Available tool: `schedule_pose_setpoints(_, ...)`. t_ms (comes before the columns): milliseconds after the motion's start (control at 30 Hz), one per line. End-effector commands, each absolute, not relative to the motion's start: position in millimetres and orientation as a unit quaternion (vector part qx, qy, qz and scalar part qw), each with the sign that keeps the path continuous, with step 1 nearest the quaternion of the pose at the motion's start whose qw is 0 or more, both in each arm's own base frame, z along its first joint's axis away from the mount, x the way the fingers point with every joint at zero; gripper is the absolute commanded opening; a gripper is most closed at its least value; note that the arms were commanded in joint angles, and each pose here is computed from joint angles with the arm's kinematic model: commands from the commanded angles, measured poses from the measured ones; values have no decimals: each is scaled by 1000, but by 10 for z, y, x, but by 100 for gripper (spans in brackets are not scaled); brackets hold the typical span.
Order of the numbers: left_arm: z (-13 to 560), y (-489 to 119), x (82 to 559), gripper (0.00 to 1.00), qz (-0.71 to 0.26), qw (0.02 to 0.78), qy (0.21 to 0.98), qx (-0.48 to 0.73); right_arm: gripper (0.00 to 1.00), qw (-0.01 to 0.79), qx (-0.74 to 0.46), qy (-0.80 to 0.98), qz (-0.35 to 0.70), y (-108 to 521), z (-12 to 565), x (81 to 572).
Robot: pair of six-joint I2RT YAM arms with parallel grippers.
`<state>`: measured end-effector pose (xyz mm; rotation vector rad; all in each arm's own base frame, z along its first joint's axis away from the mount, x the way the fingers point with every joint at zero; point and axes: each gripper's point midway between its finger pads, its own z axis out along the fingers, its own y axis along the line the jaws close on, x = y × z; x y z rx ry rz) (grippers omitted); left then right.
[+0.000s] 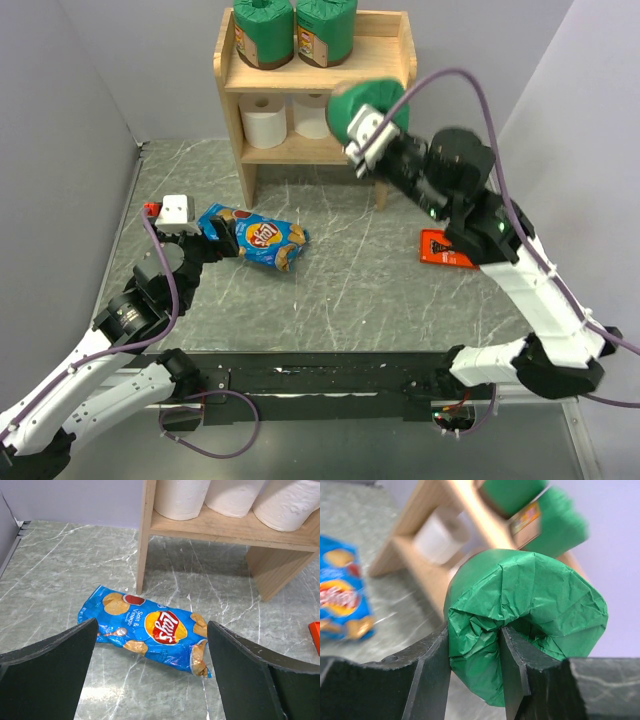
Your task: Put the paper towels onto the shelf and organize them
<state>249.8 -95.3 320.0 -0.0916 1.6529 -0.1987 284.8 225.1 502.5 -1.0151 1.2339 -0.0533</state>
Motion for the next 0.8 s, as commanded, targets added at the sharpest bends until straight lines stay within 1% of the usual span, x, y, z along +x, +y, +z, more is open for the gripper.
schedule_pose_setpoints(0,3325,-959,2485,96,-105,684,720,-48,40,779,-412,469,-63,2150,5889,3072)
schedule_pose_setpoints(33,3321,-967,2487,96,-105,684,721,-47,40,788,-411,454,-59,2145,6012,3059)
schedule_pose_setpoints(100,3321,-980,2489,96,-107,683,721,-45,41,789,-412,452,-58,2128,6040,3198)
schedule_pose_setpoints(133,3324,-977,2493,97,-106,683,721,-45,41,797,-404,446,-48,2096,6139,3190)
schedule_pose_setpoints(300,3314,-983,2491,96,-106,682,722,-43,42,793,-407,451,-52,2121,6157,3468)
schedule_pose_setpoints(533,3314,-970,2488,96,-104,683,722,-45,43,784,-398,473,-62,2078,6016,3869)
schedule_pose_setpoints(767,3307,-980,2501,96,-102,682,723,-43,45,770,-392,495,-85,2015,5870,4156)
